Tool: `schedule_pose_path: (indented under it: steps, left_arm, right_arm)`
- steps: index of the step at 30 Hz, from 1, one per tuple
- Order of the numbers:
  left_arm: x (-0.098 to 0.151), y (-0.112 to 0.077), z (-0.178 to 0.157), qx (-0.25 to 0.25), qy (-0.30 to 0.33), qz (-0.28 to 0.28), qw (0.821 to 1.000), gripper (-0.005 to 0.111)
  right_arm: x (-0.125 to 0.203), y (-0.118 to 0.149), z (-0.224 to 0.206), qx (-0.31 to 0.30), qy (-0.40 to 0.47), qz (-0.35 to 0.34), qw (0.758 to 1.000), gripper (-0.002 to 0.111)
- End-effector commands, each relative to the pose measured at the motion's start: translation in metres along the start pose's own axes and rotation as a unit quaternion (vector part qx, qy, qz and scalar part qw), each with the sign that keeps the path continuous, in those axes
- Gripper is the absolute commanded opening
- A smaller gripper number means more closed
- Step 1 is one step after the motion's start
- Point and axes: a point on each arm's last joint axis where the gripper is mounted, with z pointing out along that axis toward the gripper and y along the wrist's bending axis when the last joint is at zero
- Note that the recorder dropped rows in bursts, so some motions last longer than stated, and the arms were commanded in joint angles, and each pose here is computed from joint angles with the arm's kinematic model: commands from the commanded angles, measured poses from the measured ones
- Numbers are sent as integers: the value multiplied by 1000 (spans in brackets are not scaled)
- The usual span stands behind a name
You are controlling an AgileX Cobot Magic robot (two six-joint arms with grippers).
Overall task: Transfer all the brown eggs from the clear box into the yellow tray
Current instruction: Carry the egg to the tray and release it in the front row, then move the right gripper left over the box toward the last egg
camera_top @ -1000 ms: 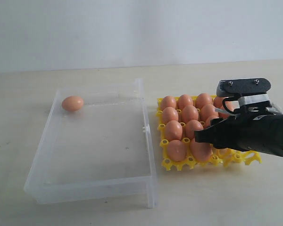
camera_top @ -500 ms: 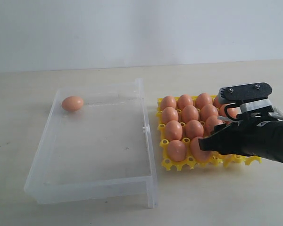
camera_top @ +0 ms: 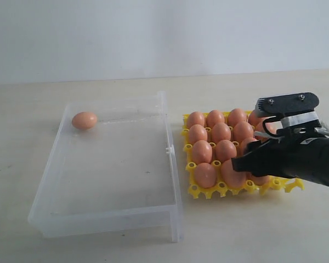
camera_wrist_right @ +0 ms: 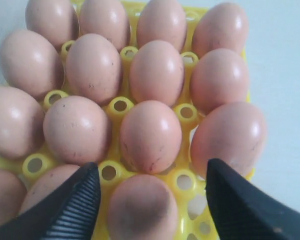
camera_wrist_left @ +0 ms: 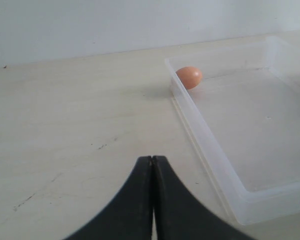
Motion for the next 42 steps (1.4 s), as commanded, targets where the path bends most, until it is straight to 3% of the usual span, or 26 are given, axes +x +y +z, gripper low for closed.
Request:
schedule_pose_path:
  steps: [1, 5, 12, 20, 22, 29, 42]
  left_arm:
    - [-2, 0, -1, 1, -10, 0, 1000, 0]
    - [-2, 0, -1, 1, -10, 0, 1000, 0]
    - [-2, 0, -1, 1, -10, 0, 1000, 0]
    - [-2, 0, -1, 1, -10, 0, 1000, 0]
    - [-2, 0, -1, 1, -10, 0, 1000, 0]
    - [-2, 0, -1, 1, -10, 0, 1000, 0]
    - [-2, 0, -1, 1, -10, 0, 1000, 0]
  right_arm:
    - [-15, -4, -14, 4, -45, 22, 999, 60]
    - [-38, 6, -24, -40, -61, 39, 997, 59]
    - [-84, 47, -18, -192, 29, 51, 980, 59]
    - [-133, 115, 23, -316, 96, 28, 944, 56]
    - [-143, 130, 46, -324, 103, 46, 939, 54]
    - [-158, 164, 121, -330, 147, 208, 909, 54]
    - [-171, 212, 176, -365, 122, 246, 890, 54]
